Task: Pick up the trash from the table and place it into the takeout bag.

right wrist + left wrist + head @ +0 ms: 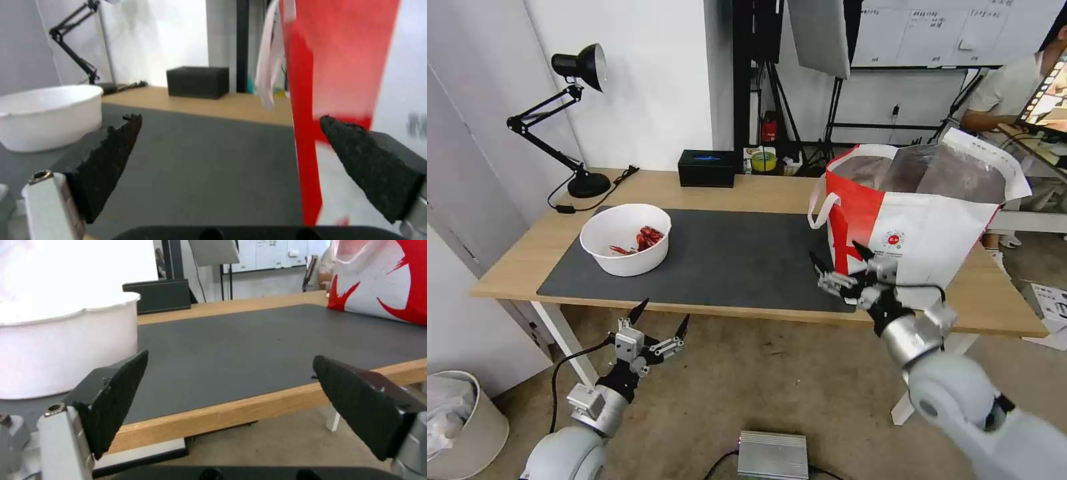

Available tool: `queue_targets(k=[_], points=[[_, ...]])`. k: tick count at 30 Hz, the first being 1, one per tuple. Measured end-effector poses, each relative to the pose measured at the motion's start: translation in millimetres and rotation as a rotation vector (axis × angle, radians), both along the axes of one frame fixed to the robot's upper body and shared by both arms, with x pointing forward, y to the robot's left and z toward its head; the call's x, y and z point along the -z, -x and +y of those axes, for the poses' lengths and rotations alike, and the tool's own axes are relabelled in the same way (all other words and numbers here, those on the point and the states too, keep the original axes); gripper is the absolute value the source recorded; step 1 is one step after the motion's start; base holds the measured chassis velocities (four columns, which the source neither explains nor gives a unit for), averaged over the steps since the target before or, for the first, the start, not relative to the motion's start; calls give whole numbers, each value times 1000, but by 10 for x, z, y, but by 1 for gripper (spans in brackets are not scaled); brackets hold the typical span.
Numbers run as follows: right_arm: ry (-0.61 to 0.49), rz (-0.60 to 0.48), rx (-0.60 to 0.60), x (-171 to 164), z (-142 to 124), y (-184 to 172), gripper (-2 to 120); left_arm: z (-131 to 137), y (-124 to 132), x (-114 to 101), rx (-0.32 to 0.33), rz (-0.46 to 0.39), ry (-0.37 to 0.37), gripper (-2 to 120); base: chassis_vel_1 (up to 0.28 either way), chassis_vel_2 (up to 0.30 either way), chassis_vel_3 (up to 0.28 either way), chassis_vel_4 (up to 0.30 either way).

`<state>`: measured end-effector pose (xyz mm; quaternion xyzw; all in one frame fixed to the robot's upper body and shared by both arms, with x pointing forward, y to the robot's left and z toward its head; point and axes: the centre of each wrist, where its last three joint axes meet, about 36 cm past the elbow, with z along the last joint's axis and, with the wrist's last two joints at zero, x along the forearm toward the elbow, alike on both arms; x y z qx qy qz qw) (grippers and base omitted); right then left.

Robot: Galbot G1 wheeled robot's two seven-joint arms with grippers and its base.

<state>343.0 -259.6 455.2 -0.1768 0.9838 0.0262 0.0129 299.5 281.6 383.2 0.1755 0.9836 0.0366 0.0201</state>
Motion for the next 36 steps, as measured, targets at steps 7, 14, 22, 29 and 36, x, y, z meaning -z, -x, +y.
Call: queue_targets(k=[7, 14, 22, 29, 36], points=[[14, 19, 33, 221, 28, 133, 100, 2, 3, -4, -1, -1, 0, 100, 0, 0, 0, 0], [33, 31, 56, 351, 30, 191, 100, 13, 33, 2, -8, 0, 2, 100, 0, 0, 0, 0], [39, 53, 70, 438, 32, 219, 100, 8, 52, 14, -9, -6, 3, 100, 0, 0, 0, 0], [37, 60, 72, 451, 36, 221, 100, 55, 47, 10, -16, -10, -5, 100, 0, 0, 0, 0], [37, 61, 71, 449, 37, 218, 100, 256, -161, -221, -28, -39, -13, 100, 0, 0, 0, 0]])
